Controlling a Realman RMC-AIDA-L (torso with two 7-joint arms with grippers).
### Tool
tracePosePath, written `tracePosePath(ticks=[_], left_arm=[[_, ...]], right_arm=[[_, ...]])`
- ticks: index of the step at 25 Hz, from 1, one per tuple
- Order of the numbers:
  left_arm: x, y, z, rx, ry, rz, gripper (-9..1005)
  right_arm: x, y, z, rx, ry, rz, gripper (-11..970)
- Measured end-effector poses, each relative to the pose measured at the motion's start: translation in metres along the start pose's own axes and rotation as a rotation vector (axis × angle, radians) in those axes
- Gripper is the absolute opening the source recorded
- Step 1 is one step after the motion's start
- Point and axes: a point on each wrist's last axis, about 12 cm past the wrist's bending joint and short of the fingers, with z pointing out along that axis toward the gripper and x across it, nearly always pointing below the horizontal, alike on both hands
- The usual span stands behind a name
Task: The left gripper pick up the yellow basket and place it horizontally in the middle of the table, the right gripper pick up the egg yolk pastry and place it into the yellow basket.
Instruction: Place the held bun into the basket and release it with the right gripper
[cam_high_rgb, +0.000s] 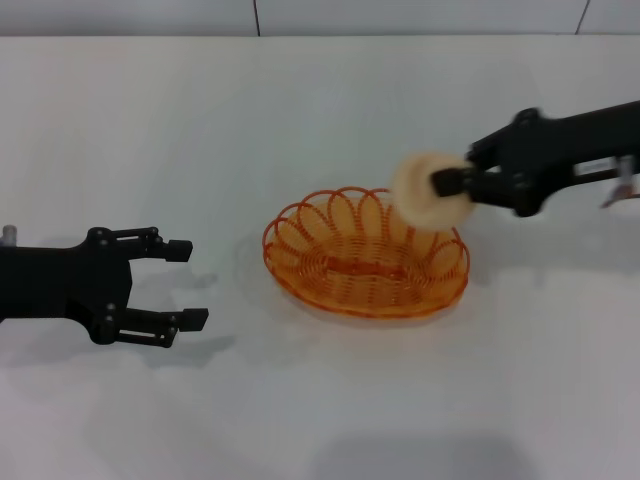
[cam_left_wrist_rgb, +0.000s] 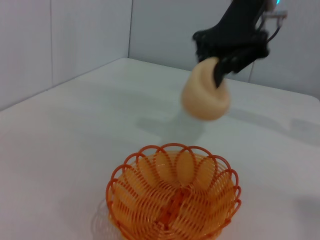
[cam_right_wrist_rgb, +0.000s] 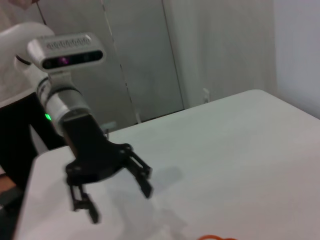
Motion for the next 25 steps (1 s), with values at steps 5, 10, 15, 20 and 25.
tracePosePath(ticks=[5, 10, 15, 20, 25], left_arm=[[0.0, 0.001, 0.001, -0.004, 0.002, 0.001, 862], [0.0, 0.001, 0.001, -0.003, 0.003, 0.002, 862], [0.0, 0.001, 0.001, -0.003, 0.004, 0.002, 862], [0.001, 0.0, 0.0, -0.004, 0.005, -0.005, 862], [0.002, 0.0, 0.0, -0.004, 0.006, -0.011, 861]], right_arm=[[0.005, -0.003, 0.036, 0.042, 0.056, -0.035, 51], [0.007, 0.003, 0.064, 0.047, 0.1, -0.075, 47], [0.01, 0.006, 0.071, 0.049, 0.113, -0.087, 44], [0.013, 0.01, 0.076, 0.036, 0.109, -0.107, 61], [0.014, 0.013, 0.078, 0.028, 0.108, -0.113, 183]])
